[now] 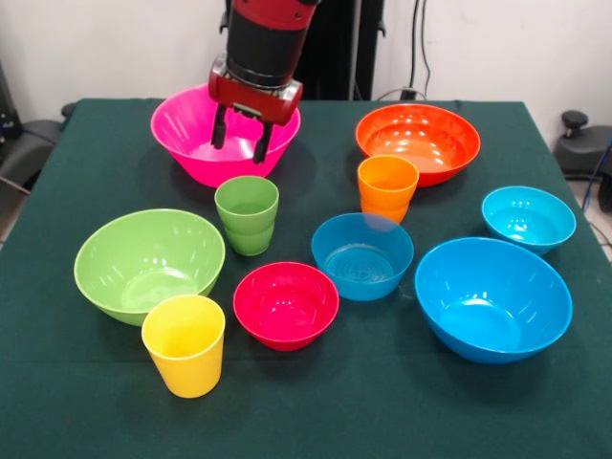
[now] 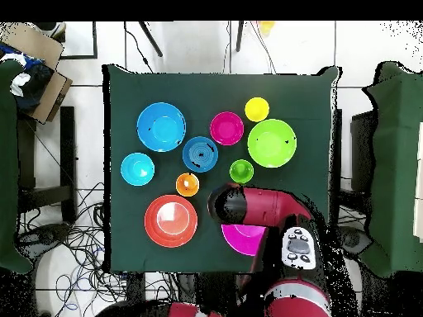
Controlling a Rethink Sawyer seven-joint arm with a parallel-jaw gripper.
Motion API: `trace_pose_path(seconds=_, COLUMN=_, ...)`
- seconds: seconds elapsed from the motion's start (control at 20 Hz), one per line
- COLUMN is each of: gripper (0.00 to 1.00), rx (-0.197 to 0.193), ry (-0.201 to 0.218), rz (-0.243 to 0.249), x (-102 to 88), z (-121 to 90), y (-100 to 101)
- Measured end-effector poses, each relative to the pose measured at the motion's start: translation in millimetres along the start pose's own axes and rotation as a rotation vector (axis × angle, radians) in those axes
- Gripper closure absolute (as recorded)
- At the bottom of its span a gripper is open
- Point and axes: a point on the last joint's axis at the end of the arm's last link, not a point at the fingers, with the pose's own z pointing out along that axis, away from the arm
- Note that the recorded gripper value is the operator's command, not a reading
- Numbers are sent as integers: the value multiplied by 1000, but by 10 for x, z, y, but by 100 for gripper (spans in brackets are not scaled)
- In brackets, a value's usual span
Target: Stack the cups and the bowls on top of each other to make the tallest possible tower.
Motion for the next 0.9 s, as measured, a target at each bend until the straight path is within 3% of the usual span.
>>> trace_pose_path(seconds=0.25, gripper=0, rx=15, ry=-33, rz=23, x=-75, z=-198, y=109)
trace_pose_path(seconds=0.55, gripper=0, rx=0, ry=-58, rz=156, x=-152, z=-428, y=388)
trace_pose_path(seconds=0.9, gripper=0, rx=-22, ry=-62, rz=242, x=-170, z=-513, y=594)
